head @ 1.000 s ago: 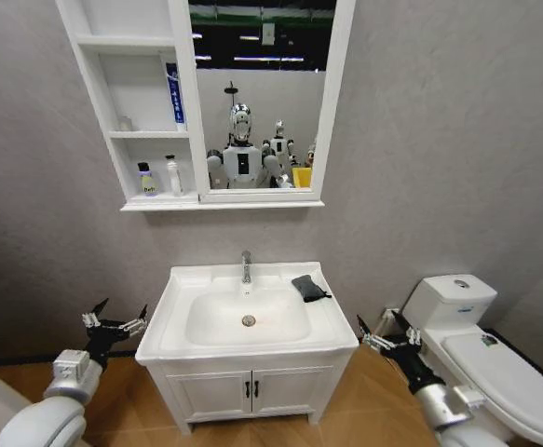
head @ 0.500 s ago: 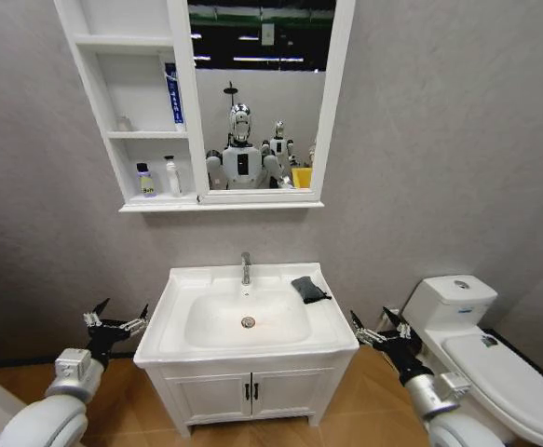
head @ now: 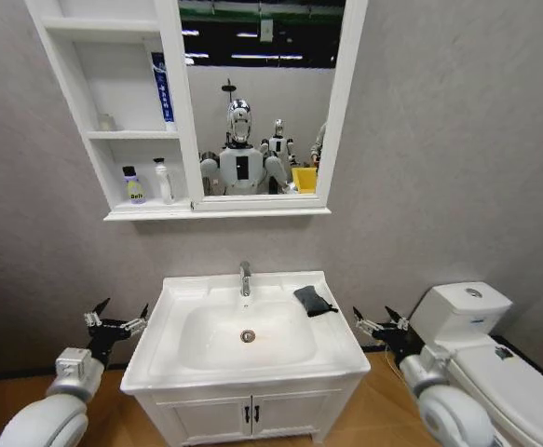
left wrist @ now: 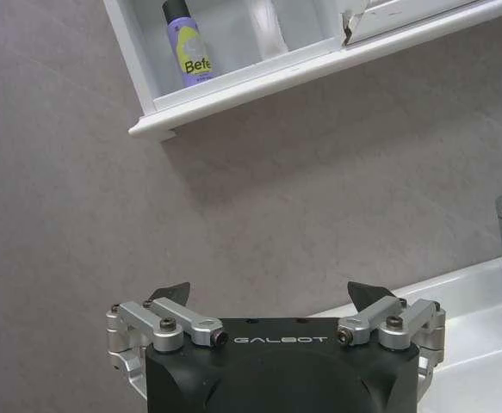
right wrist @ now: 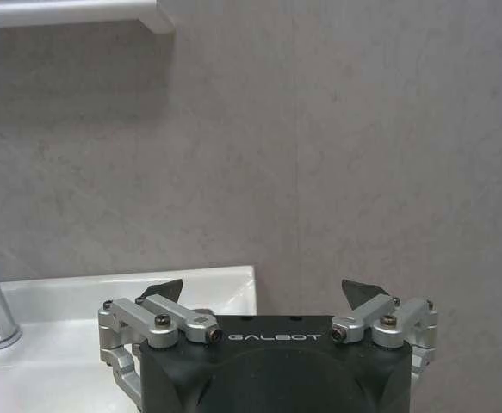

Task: Move facial cleanser and shampoo from washbasin to cabinet, then wipe washbasin with towel.

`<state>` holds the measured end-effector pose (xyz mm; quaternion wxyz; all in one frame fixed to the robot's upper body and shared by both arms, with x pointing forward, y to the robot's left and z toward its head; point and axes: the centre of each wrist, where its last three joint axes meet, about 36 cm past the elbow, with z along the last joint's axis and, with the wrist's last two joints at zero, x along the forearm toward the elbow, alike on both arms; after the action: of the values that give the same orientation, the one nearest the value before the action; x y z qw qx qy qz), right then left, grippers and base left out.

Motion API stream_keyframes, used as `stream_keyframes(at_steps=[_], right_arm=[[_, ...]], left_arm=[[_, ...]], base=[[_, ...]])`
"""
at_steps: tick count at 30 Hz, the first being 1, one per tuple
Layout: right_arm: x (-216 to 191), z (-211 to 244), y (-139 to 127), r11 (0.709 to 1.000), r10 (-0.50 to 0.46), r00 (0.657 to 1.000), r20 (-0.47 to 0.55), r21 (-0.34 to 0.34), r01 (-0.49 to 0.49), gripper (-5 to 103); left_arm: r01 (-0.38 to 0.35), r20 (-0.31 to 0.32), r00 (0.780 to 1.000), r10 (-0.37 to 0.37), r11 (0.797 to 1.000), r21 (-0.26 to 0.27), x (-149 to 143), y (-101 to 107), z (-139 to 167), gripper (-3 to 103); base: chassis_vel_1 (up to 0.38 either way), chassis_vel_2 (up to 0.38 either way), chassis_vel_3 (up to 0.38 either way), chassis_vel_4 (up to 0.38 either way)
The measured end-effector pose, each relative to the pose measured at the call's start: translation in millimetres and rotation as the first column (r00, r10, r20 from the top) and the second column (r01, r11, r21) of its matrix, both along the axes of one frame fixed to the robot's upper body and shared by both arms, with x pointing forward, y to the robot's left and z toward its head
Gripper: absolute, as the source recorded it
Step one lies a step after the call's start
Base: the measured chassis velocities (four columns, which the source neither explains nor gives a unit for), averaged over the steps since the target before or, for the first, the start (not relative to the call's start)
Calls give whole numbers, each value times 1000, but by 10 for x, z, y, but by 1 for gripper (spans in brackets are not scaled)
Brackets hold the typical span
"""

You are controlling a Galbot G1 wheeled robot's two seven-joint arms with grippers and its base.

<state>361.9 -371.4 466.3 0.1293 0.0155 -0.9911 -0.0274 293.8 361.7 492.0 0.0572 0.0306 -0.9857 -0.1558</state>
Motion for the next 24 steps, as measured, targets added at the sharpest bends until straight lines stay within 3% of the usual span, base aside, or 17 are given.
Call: stream_keyframes(at_steps=[3,8,15,24], right_arm=[[344,39,-115,997,60,996,-70,52,-56,100],[844,-5,-47,990,125,987,-99,80,-118,100],[1690,-488,263,986,168,965,-200,39,-164,100],[2206,-812,543,983,178,952,-250,-5,-185,100]], left_arm=[[0,0,1000,0,1000,0,0,0,0,100],[0,0,1000,0,1000,0,1,-1,-1,100],[0,0,1000,0,1000,0,1,-1,-1,100],[0,0,1000,0,1000,0,1,-1,-1,100]], base=[[19,-14,-7,12],[0,0,0,0],[0,0,0,0],[0,0,0,0]])
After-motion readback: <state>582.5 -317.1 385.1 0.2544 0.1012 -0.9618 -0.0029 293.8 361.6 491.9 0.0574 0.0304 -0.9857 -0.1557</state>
